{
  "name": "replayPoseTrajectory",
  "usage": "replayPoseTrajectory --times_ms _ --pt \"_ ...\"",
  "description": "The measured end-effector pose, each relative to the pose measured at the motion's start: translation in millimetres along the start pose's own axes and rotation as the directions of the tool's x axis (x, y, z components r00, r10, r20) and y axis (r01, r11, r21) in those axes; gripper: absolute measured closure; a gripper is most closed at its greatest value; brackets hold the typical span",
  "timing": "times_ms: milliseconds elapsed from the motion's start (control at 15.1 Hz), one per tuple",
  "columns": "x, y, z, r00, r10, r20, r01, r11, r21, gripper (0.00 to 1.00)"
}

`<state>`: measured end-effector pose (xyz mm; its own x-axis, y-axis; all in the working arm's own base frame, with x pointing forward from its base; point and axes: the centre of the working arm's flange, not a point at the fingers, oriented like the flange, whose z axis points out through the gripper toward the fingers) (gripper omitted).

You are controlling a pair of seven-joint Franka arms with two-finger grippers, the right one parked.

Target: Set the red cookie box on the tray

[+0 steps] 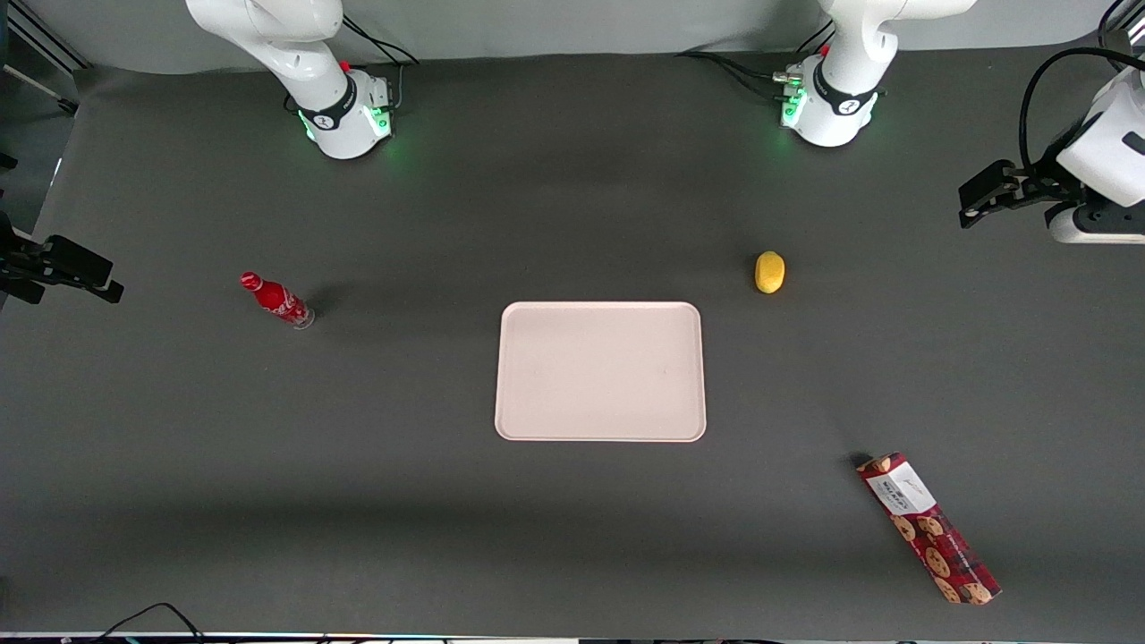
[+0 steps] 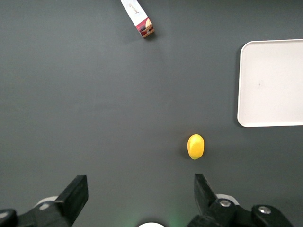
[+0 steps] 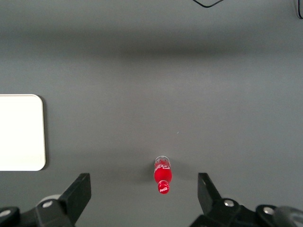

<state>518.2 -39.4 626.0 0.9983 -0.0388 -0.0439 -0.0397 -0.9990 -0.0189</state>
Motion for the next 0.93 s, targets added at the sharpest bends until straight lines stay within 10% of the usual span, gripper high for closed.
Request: replayPoseTrajectory --times_ms 929 --pt "2.8 0.1 4.4 1.0 0.0 0.009 0.0 1.0 0.0 0.0"
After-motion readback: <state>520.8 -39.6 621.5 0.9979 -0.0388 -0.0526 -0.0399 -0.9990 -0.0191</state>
